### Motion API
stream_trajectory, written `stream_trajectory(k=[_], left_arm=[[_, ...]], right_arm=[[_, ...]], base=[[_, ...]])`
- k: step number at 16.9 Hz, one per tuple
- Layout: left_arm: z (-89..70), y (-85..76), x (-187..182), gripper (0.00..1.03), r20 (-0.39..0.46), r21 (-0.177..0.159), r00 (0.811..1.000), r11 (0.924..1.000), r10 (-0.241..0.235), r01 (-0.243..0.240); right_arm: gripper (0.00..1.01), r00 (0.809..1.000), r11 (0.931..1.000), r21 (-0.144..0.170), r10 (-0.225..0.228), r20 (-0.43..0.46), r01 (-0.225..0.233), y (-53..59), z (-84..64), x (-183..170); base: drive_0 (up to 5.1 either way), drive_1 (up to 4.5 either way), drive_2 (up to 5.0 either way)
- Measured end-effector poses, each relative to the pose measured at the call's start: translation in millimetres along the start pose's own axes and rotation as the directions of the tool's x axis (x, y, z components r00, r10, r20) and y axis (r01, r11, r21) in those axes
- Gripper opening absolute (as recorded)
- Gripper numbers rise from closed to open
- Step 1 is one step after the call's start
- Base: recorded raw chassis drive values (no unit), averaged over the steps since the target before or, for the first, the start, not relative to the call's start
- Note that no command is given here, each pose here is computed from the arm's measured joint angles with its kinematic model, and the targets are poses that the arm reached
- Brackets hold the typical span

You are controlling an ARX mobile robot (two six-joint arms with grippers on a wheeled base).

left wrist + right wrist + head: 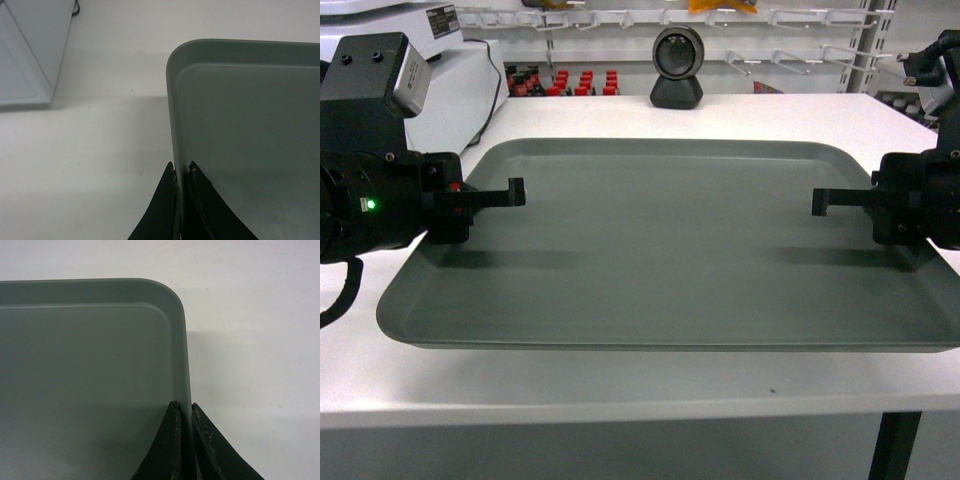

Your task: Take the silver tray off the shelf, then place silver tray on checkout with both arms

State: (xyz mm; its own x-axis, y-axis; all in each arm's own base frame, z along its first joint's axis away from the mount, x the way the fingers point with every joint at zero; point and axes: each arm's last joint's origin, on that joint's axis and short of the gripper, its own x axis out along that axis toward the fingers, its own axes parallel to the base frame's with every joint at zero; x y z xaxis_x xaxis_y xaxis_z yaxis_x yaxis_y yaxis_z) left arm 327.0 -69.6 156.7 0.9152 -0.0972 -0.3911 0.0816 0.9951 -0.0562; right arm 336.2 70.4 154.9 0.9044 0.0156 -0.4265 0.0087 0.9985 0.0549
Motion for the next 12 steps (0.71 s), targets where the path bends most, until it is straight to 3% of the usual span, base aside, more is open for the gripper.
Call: stream_trajectory(k=[5, 12], left_arm=[[0.2, 0.0, 0.0, 0.04, 0.002, 0.000, 1.000, 1.0000, 0.000, 0.000], [1.0, -0.1, 0.4, 0.04, 0.002, 0.000, 1.000, 1.0000, 0.000, 0.000]], right_arm=[[0.03, 1.000, 1.0000, 0.001, 0.000, 0.003, 0.000, 0.0, 0.3, 0.0], [0.03, 1.000, 1.0000, 0.000, 0.000, 0.000, 0.000, 0.2, 0.7, 0.3]], base=[[-0.1, 4.05, -4.1], [0.0, 0.00, 0.0]])
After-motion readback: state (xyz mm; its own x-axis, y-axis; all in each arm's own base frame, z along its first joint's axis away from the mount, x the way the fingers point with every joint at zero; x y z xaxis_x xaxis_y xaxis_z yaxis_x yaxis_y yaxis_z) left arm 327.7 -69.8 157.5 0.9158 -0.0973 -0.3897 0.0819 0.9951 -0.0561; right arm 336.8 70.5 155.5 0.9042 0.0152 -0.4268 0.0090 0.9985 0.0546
